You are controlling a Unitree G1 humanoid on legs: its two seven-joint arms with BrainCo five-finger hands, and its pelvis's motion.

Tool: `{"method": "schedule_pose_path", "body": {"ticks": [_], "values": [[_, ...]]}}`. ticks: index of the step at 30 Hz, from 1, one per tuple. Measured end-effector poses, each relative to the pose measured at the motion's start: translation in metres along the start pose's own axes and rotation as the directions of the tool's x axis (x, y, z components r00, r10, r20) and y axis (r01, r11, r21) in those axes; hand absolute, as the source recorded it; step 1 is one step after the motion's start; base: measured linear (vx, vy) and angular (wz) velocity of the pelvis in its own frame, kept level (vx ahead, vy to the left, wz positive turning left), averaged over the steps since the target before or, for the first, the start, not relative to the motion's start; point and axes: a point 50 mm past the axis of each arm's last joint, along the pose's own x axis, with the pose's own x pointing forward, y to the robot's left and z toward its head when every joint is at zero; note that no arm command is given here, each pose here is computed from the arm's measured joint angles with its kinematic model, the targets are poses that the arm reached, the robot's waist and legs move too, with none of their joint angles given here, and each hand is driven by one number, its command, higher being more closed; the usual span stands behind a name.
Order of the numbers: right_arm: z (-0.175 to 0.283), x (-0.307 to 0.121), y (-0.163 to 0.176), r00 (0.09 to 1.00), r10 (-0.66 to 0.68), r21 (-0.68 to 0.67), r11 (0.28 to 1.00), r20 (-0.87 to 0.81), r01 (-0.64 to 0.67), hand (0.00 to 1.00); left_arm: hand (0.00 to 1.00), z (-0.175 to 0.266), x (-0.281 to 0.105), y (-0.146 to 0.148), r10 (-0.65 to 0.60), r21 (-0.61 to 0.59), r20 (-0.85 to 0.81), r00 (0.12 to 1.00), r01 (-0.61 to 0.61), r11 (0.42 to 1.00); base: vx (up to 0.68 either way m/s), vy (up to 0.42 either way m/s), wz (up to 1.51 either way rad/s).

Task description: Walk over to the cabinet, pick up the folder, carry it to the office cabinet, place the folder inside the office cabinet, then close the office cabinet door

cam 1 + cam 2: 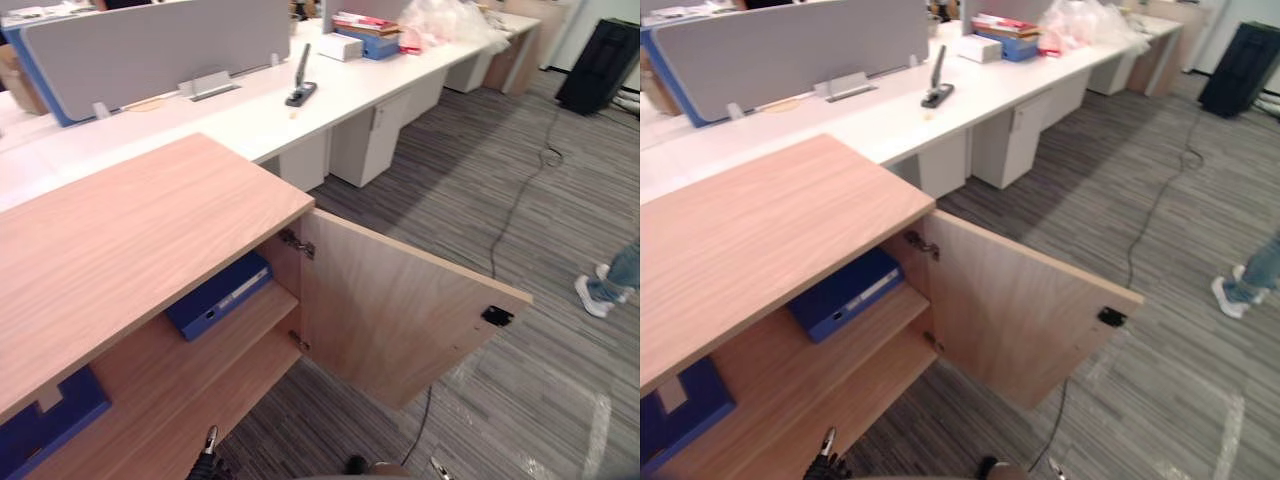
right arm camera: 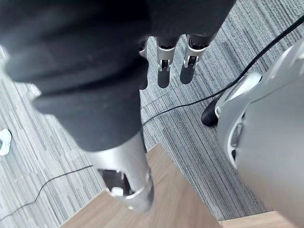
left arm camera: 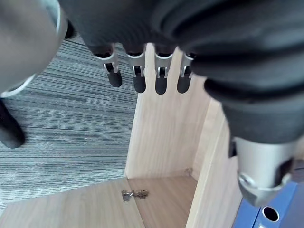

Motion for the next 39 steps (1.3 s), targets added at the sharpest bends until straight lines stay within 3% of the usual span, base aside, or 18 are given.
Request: {"method": "schedule_pose_path", "body": {"ticks": [6,12,16,21,27,34,39], "values": [[-0.005,-0.002,-0.002,1.0,0.012,-0.036,0.999,0.002,-0.012,0.0,0.0,-0.002,-0.002,0.006,0.025,-0.003,0.012,1.0,-0.025,1.0,-0.08,0.151,-0.73],[0.031,-0.002,0.041,0.977,0.161,-0.1,0.984,0.142,-0.147,0.0,0.0,-0.001,-0.004,0.008,0.039,-0.023,0.039,0.998,-0.038,0.999,0.01,0.118,-0.65],[0.056,-0.007,0.079,0.935,0.281,-0.15,0.956,0.216,-0.252,0.0,0.0,-0.017,-0.012,0.026,0.092,-0.032,-0.003,0.996,-0.092,0.995,0.09,-0.035,-0.86],[0.099,-0.019,0.136,0.842,0.458,-0.378,0.861,0.284,-0.341,0.0,0.0,-0.014,-0.012,0.034,0.136,-0.071,-0.002,0.991,-0.136,0.988,-0.02,-0.062,-0.92],[0.118,-0.044,0.175,0.715,0.614,-0.522,0.752,0.334,-0.402,0.0,0.0,-0.009,-0.013,0.04,0.181,-0.148,0.014,0.983,-0.177,0.973,-0.05,-0.042,0.08],[0.166,-0.085,0.236,0.537,0.754,-0.689,0.617,0.378,-0.38,0.0,0.0,-0.001,-0.016,0.058,0.217,-0.14,0.038,0.975,-0.21,0.968,-0.04,-0.011,0.05],[0.176,-0.112,0.276,0.448,0.825,-0.791,0.511,0.343,-0.335,0.0,0.0,0.008,-0.016,0.061,0.225,-0.156,0.063,0.972,-0.213,0.964,0.02,0.03,0.14]]}}
